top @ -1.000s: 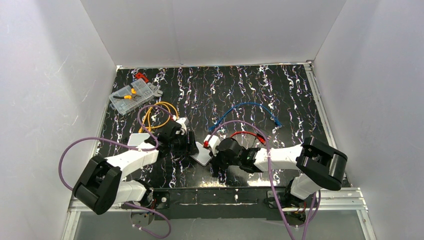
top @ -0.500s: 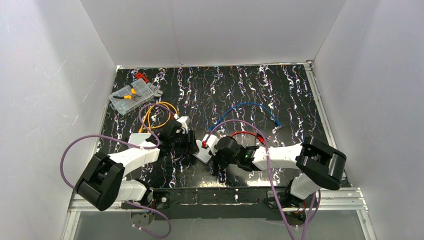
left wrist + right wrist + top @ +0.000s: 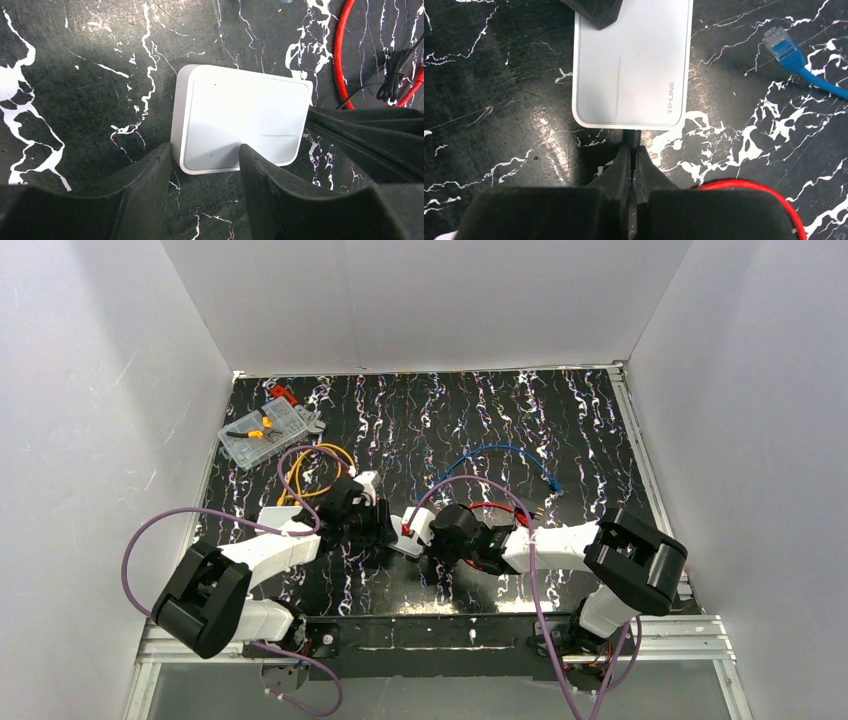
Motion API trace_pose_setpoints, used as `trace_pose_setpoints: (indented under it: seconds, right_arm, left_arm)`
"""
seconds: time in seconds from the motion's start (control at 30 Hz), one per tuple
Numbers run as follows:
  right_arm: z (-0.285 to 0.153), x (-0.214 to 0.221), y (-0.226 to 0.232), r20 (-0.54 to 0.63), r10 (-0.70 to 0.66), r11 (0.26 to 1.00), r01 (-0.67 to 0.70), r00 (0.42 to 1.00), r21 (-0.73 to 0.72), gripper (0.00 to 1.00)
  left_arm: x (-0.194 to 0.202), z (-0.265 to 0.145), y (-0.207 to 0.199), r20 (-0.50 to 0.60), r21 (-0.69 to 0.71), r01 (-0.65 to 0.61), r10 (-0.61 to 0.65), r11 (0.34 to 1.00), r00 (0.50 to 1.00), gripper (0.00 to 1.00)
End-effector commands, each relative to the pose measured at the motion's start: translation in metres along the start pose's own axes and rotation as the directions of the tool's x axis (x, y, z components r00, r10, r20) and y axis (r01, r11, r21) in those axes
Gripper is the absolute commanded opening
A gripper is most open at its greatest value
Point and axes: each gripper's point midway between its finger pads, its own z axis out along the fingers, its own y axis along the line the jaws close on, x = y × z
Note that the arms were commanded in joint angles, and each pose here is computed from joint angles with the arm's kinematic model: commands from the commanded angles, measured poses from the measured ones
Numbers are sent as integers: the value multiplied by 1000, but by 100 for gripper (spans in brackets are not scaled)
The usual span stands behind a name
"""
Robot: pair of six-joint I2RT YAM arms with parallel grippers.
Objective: Insert the plug into the switch port
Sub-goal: Insert the power into the switch port.
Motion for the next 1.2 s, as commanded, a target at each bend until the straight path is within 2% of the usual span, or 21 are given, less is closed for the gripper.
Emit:
trace_pose_setpoints:
  seconds: [0.0, 0.23, 0.4, 0.7, 0.9, 1.17]
  right_arm:
    - [-1, -98, -1, 339, -115, 990, 137, 934, -41, 1]
    - [-10, -114, 18, 449, -240, 929, 338, 861, -153, 1]
    - [-7, -120, 24, 465, -277, 893, 404, 841, -198, 1]
    - [-15, -121, 20, 469, -285, 895, 408, 836, -182, 1]
    - [-22, -108, 20, 427, -264, 907, 373, 865, -195, 1]
    - [-23, -72, 23, 357, -204, 937, 287, 912, -198, 1]
  left_arm:
    - [28, 1, -22, -128, 113, 5, 9, 994, 992, 49]
    - [28, 2, -27, -137, 128, -2, 20, 992, 990, 48]
    - [29, 1, -30, -142, 139, -10, 30, 990, 989, 47]
    - [36, -4, -33, -145, 140, -11, 32, 990, 989, 46]
    - [34, -8, -36, -139, 141, 16, 4, 990, 990, 46]
    - [30, -20, -30, -125, 56, 79, -71, 995, 990, 62]
